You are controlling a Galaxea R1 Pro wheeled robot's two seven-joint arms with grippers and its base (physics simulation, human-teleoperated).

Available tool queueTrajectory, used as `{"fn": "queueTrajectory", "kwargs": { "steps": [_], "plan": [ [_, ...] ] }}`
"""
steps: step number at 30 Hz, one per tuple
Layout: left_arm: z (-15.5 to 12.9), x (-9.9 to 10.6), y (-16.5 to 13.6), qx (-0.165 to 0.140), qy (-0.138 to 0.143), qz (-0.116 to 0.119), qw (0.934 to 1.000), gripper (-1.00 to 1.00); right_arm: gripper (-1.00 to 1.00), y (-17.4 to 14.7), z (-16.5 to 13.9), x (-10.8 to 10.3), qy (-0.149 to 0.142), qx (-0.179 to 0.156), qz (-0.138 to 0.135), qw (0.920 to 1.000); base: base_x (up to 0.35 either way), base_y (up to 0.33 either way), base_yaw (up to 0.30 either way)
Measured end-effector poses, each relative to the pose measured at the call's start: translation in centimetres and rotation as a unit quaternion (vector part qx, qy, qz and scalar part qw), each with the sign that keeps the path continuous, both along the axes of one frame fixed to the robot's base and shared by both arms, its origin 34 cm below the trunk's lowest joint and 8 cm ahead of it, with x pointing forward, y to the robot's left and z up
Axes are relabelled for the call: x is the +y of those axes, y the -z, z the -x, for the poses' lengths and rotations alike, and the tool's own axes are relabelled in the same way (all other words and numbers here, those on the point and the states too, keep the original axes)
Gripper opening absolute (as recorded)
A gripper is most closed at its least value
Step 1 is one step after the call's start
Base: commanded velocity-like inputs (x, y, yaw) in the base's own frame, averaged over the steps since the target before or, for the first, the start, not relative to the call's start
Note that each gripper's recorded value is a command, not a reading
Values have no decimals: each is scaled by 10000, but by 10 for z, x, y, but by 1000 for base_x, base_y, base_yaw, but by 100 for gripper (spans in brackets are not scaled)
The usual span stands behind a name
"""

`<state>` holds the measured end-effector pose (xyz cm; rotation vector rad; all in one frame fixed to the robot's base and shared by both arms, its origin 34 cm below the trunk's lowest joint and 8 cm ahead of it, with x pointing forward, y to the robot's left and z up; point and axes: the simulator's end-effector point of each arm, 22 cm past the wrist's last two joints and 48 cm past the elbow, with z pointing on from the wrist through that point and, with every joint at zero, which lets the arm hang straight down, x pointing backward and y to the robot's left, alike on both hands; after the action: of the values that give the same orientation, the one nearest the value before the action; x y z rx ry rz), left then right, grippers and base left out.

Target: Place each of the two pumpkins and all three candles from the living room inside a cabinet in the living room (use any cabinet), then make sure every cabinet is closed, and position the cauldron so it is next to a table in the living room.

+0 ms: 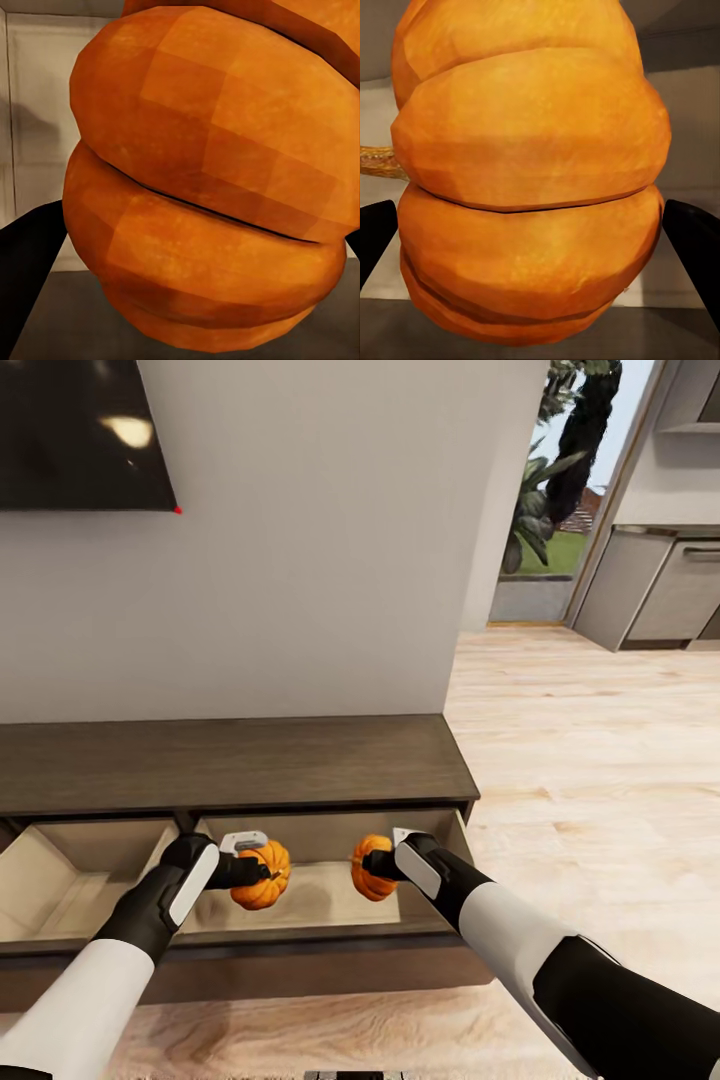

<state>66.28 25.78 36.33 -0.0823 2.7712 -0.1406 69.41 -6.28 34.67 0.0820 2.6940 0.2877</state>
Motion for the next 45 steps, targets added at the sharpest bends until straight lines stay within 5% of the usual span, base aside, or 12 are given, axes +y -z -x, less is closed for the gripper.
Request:
{"fn": "queueTrajectory", "kwargs": {
  "steps": [13, 29, 30, 45],
  "plan": [
    [6, -1, 29, 222, 7, 38, 9997, -100, -100, 31, 3, 1, 65, 106, -17, 9999, 0, 0, 0],
    [5, -2, 29, 208, 10, 44, 9998, -100, -100, 28, -2, 1, 103, -6, -6, 9999, 0, 0, 0],
    [5, -2, 29, 208, 6, 49, 9998, 100, 100, 28, -2, 1, 106, -1, -7, 9999, 0, 0, 0],
    [0, -1, 22, 113, -1, 69, 9999, 100, 100, 29, -1, 0, 114, 17, -5, 9999, 0, 0, 0]
  ]
}}
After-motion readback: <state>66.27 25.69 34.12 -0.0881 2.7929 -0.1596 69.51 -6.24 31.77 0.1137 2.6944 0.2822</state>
